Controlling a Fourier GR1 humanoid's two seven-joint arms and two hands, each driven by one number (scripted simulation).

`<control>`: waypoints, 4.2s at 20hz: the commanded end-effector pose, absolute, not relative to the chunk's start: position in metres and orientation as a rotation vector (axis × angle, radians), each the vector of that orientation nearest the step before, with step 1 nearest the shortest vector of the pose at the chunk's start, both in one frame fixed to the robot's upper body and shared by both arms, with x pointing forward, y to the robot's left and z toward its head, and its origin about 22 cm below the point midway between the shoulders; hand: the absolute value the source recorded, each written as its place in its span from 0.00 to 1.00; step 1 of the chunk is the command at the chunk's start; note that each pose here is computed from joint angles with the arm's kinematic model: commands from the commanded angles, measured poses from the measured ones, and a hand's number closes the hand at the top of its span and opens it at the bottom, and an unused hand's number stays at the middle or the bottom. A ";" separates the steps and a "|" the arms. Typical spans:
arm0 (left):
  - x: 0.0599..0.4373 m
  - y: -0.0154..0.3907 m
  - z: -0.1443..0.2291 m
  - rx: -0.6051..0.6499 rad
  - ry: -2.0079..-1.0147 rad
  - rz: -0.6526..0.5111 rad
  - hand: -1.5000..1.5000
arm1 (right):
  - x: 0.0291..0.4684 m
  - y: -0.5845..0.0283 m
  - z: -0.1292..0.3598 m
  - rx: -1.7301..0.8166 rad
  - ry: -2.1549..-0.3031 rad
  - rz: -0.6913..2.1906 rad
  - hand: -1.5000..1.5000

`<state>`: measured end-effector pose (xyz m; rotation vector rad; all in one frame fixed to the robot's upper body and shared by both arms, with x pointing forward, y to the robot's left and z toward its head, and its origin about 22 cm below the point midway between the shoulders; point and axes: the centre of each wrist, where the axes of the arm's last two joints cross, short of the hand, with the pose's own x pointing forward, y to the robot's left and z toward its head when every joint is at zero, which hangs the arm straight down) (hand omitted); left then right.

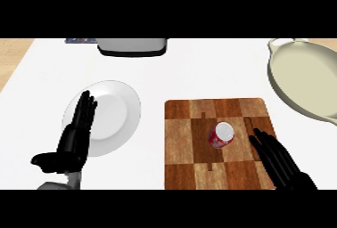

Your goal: Pick the can from the cutting board and place it in the pot

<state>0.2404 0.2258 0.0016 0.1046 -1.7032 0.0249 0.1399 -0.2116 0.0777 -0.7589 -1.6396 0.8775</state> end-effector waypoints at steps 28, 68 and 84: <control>0.241 0.230 0.002 0.110 -1.685 0.037 0.50 | 0.216 -0.181 -0.003 -0.760 -1.391 0.966 0.00; 0.264 0.187 0.032 -0.054 -1.806 -0.114 0.50 | 0.400 -0.354 0.177 -1.805 -0.379 -0.169 1.00; 0.262 0.178 0.024 -0.038 -1.761 -0.101 0.50 | 0.429 -0.375 0.215 -1.927 -0.047 -0.343 1.00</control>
